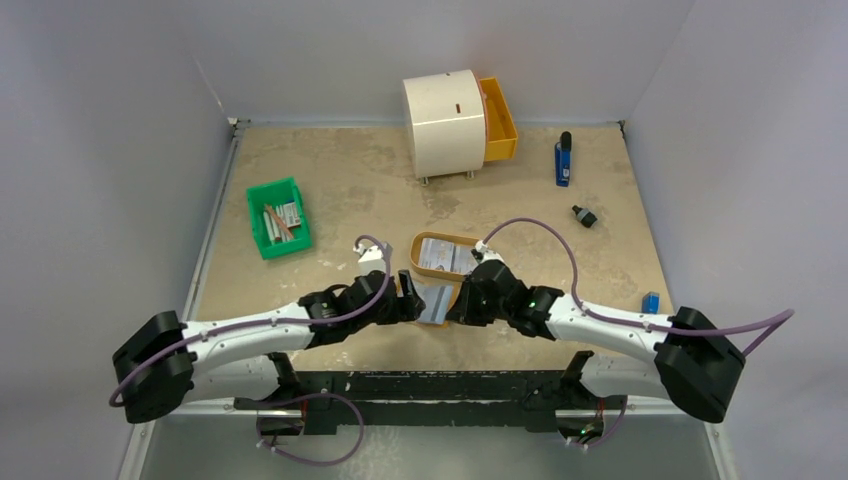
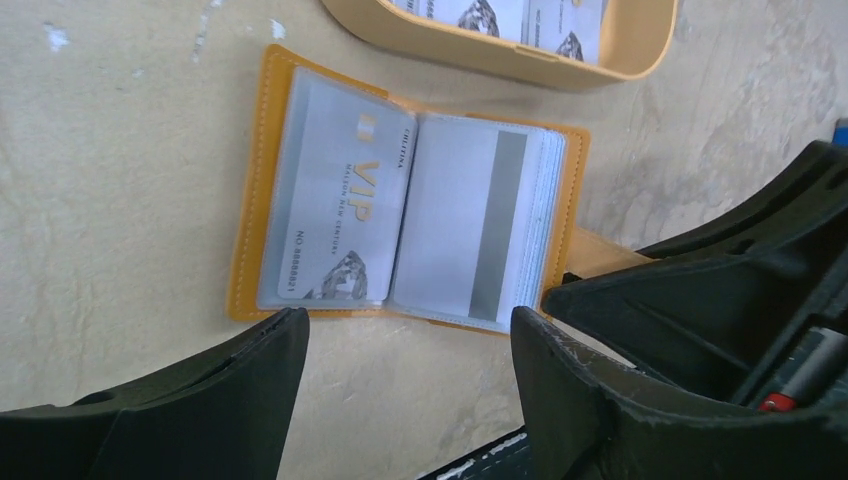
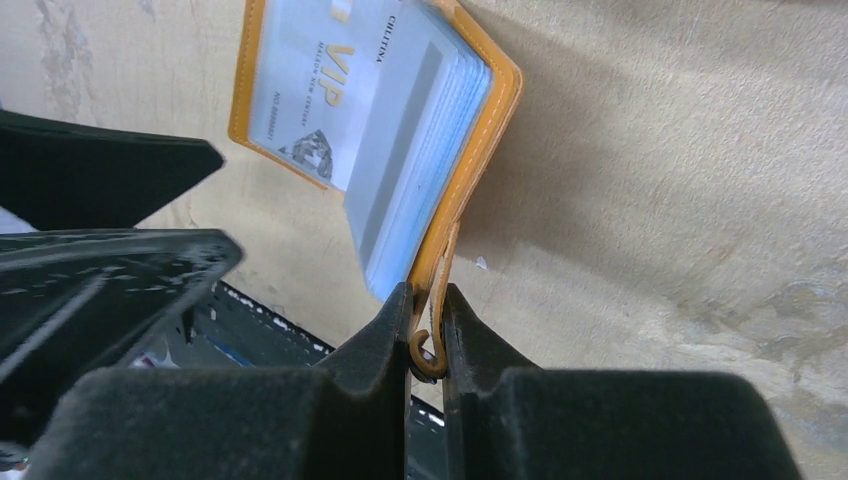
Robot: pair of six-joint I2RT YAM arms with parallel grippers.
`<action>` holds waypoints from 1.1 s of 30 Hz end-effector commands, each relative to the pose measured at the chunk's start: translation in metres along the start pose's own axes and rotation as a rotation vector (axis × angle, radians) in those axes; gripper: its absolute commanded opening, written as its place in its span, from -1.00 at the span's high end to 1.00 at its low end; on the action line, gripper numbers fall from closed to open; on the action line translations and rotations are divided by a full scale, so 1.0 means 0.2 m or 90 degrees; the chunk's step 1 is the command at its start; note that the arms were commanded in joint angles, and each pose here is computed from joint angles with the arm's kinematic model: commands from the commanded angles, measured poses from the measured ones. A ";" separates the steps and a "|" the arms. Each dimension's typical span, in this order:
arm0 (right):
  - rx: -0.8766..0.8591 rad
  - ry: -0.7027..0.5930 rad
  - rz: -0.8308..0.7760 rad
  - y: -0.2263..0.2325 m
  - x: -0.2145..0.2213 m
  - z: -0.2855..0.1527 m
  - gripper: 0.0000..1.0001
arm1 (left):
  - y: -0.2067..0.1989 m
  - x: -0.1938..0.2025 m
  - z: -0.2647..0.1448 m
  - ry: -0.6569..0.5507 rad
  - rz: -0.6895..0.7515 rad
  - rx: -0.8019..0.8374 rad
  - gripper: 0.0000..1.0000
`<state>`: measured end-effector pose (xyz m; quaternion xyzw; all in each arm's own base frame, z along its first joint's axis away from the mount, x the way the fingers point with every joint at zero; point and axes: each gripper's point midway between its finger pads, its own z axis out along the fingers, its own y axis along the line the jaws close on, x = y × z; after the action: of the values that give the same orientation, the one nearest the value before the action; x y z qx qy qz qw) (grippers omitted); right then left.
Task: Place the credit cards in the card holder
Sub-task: Adjust the card holder at the center of the board.
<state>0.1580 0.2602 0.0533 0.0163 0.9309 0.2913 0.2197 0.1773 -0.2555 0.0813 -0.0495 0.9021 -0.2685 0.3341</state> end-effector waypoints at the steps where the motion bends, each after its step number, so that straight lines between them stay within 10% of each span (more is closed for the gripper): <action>1: -0.021 -0.009 -0.010 0.03 -0.01 -0.05 1.00 | -0.23 -0.05 0.04 -0.001 0.032 0.088 -0.48; 33: -0.045 -0.019 -0.022 0.06 -0.02 -0.09 1.00 | -0.17 0.04 0.26 0.037 0.123 0.015 -0.12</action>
<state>0.1549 0.2577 0.0644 0.0069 0.9235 0.3064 0.2308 0.1901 -0.3051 0.0458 0.0476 0.9181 -0.2474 0.3060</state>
